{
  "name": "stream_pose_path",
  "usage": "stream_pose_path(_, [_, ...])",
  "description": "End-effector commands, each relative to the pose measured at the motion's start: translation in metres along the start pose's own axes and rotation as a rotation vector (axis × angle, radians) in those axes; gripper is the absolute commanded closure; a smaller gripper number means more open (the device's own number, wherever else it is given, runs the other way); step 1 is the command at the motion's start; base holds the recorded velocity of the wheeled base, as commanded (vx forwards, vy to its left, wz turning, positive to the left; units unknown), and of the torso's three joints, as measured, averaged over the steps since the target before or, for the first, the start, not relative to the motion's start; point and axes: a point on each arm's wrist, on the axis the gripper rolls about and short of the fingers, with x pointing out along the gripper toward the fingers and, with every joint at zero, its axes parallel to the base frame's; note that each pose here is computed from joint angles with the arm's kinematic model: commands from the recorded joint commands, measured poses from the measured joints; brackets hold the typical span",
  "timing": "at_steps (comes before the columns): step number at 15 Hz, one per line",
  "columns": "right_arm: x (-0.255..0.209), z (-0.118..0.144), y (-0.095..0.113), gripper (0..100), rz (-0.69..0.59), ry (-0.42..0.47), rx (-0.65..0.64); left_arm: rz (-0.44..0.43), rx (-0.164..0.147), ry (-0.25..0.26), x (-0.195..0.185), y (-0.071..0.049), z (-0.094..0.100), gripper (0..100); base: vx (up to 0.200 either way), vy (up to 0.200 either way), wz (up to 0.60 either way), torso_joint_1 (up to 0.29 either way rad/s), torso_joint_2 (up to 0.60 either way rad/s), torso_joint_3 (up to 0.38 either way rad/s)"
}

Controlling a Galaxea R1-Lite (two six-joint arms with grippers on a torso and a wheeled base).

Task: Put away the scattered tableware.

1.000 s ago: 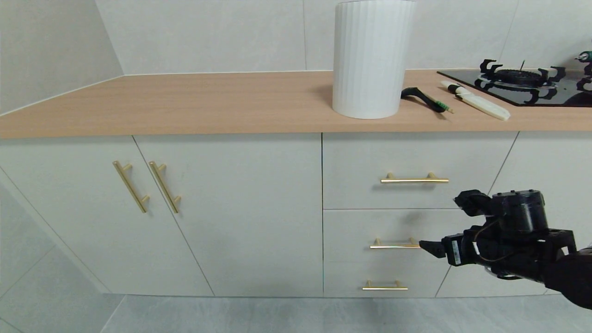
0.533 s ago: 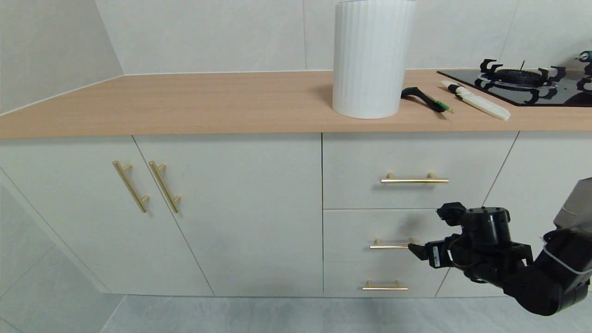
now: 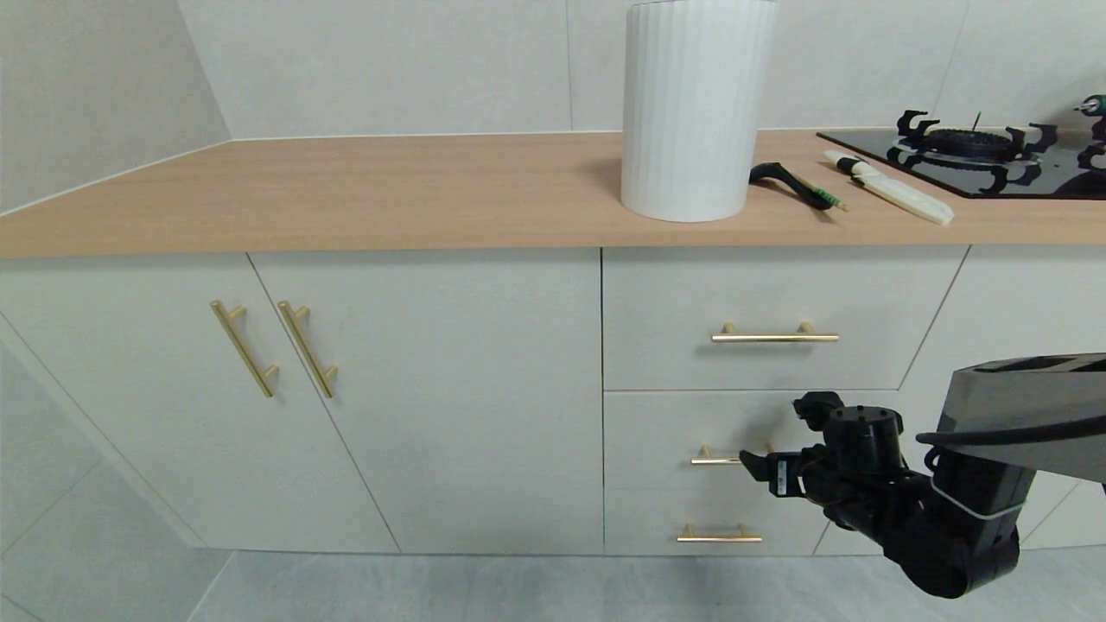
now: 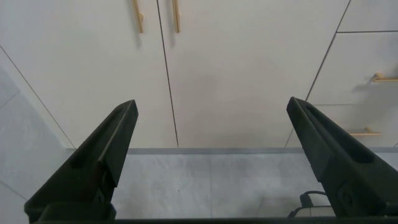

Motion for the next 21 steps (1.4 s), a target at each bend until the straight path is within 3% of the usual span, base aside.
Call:
stream_pose_path(1, [0.007, -0.005, 0.001, 0, -0.005, 0.010, 0.001, 0.000, 0.000, 0.000, 0.000, 0.000, 0.000, 0, 0.000, 0.000, 0.00, 0.000, 0.00, 0.000])
stream_pose_path(5, [0.019, -0.006, 0.004, 0, -0.038, -0.012, 0.038, 0.001, 0.000, 0.002, 0.000, 0.000, 0.000, 0, 0.000, 0.000, 0.00, 0.000, 0.00, 0.000])
stream_pose_path(8, [0.020, -0.011, 0.004, 0, -0.042, 0.012, 0.033, 0.000, 0.000, 0.002, 0.000, 0.000, 0.000, 0, 0.000, 0.000, 0.00, 0.000, 0.00, 0.000])
stream_pose_path(12, [0.017, -0.016, 0.002, 0, -0.059, 0.110, 0.018, 0.001, 0.000, 0.000, 0.000, 0.000, 0.000, 0, 0.000, 0.000, 0.00, 0.000, 0.00, 0.000])
stream_pose_path(16, [0.017, -0.017, 0.002, 0, -0.058, 0.117, 0.017, 0.000, 0.000, 0.002, 0.000, 0.000, 0.000, 0, 0.000, 0.000, 0.00, 0.000, 0.00, 0.000])
stream_pose_path(19, [0.016, -0.014, 0.002, 0, -0.058, 0.104, 0.020, 0.000, 0.000, 0.002, 0.000, 0.000, 0.000, 0, 0.000, 0.000, 0.00, 0.000, 0.00, 0.000])
stream_pose_path(21, [0.002, 0.014, 0.005, 0, -0.044, 0.024, 0.088, 0.001, 0.000, 0.000, 0.000, 0.000, 0.000, 0, 0.000, 0.000, 0.00, 0.000, 0.00, 0.000])
